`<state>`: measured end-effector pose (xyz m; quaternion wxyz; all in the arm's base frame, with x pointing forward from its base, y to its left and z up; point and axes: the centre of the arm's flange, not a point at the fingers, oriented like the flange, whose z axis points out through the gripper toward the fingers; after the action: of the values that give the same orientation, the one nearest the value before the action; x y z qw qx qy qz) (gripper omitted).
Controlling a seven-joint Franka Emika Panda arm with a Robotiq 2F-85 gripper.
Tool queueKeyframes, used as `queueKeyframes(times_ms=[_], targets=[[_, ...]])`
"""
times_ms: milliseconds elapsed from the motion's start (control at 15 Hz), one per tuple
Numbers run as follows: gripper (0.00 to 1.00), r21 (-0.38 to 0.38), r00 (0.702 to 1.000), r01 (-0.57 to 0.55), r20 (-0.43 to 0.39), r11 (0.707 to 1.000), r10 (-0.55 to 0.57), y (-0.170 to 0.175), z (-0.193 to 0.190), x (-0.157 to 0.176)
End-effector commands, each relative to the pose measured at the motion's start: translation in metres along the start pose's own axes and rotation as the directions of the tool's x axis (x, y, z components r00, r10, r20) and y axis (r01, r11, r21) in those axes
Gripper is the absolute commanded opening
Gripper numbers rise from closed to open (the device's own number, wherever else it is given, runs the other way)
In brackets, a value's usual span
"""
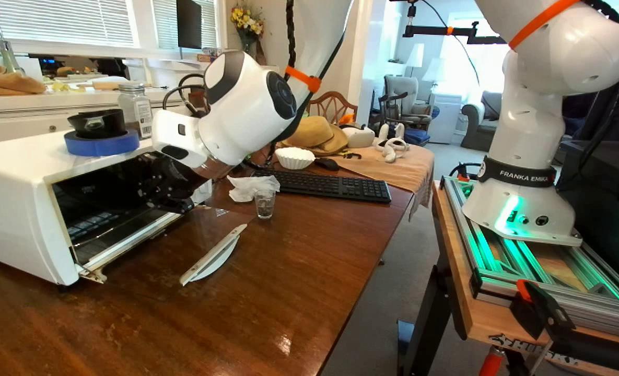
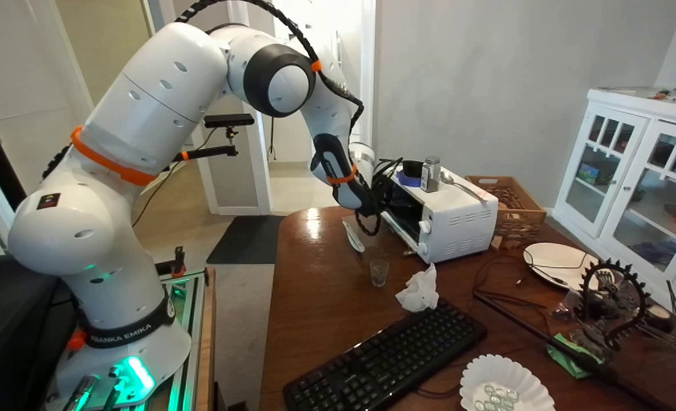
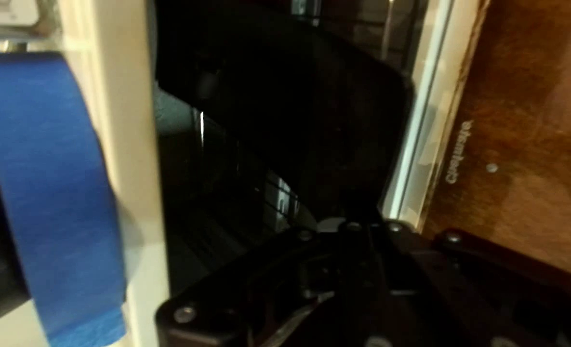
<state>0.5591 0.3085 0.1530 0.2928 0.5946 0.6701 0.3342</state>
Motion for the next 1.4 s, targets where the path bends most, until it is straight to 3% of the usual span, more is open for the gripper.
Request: queueKeyframes(times_ms=[0, 133, 333, 600, 933, 1000, 1333], targets=[[0.0, 0.008, 0.987, -0.011, 0.162, 1.0, 0.01, -0.03, -0.022, -0.005], [0.0, -0.012, 0.971, -0.002, 0.238, 1.0, 0.005, -0.037, -0.027, -0.008], [0.0, -0.012, 0.957, 0.008, 0.289, 1.0, -0.004, -0.044, -0.037, -0.008], [0.0, -0.007, 0.949, 0.031, 0.313, 1.0, -0.027, -0.046, -0.047, -0.006], [0.0, -0.058, 0.939, 0.121, 0.329, 0.991, -0.095, -0.03, -0.065, -0.004], [0.0, -0.067, 0.941, 0.126, 0.325, 0.99, -0.097, -0.026, -0.067, -0.002], [0.0, -0.133, 0.978, 0.187, 0.123, 0.973, -0.171, -0.011, -0.081, 0.021]])
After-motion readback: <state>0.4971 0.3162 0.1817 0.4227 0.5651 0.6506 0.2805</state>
